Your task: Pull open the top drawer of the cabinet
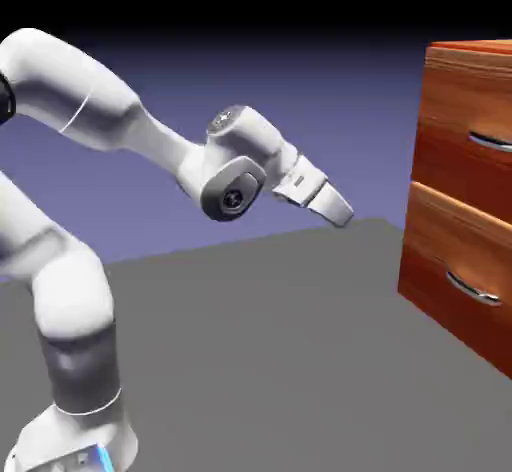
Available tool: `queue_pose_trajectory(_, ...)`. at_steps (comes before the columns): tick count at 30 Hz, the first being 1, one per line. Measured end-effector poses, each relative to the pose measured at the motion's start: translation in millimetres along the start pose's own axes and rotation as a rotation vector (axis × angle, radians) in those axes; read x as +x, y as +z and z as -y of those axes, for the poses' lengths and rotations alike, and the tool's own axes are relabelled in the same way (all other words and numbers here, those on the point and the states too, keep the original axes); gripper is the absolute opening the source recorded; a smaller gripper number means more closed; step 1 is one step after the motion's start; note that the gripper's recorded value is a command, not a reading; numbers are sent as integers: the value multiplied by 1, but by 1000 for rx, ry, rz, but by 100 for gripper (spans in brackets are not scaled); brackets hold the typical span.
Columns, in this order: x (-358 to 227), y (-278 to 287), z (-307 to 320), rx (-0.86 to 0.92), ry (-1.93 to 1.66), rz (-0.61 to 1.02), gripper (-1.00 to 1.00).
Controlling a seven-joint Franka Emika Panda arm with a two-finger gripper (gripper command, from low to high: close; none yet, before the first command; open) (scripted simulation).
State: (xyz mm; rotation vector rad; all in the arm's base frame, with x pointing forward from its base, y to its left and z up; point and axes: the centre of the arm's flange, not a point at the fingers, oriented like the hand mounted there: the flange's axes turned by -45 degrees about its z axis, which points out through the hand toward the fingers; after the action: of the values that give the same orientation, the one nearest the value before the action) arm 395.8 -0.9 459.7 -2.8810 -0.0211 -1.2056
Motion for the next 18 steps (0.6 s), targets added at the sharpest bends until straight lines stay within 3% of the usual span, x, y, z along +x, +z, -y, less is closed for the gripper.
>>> queue_pose_trajectory(18,46,73,-78,141,661,52,0)
